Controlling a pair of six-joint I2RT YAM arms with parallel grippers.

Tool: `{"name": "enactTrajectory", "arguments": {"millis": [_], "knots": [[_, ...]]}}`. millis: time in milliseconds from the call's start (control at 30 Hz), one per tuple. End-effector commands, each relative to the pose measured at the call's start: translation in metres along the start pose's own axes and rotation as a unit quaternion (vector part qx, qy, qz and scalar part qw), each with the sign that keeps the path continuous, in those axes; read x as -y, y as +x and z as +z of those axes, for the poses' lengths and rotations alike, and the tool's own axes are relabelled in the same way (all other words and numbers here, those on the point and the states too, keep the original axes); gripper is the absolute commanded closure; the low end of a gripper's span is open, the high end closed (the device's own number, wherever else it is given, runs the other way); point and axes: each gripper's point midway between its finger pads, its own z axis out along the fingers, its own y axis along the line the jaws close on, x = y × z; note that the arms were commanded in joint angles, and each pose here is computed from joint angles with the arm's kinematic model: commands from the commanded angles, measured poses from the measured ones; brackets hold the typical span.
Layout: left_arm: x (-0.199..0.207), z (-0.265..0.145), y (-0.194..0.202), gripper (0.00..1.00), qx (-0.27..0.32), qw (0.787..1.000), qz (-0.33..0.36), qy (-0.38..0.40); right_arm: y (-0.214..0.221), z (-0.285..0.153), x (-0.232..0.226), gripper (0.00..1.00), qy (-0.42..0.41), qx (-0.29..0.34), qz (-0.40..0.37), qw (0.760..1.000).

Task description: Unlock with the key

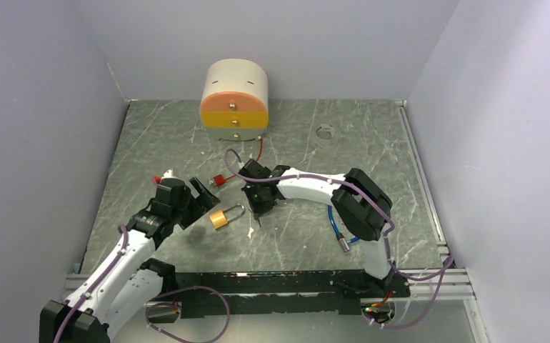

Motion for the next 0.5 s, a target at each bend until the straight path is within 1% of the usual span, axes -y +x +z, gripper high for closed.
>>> {"name": "enactTrajectory", "arguments": {"millis": [0, 133, 200, 367, 467], "knots": [[0.018, -0.002, 0.0, 0.06, -0.002, 0.999, 0.003, 0.049, -0.02, -0.017, -0.012, 1.0, -0.068, 0.031, 0.04, 0.996], [0.041, -0.004, 0.012, 0.06, -0.027, 0.99, 0.029, 0.133, -0.033, -0.036, -0.025, 1.0, -0.153, 0.03, 0.092, 0.983], [0.053, -0.005, 0.02, 0.06, -0.042, 0.982, 0.041, 0.18, -0.039, -0.044, -0.026, 1.0, -0.174, 0.032, 0.108, 0.978], [0.069, -0.005, 0.043, 0.16, -0.079, 0.954, 0.072, 0.28, -0.047, -0.055, -0.028, 1.0, -0.213, 0.022, 0.137, 0.967], [0.073, -0.002, 0.049, 0.18, -0.094, 0.945, 0.091, 0.3, -0.047, -0.056, -0.028, 1.0, -0.23, 0.016, 0.148, 0.962]]}}
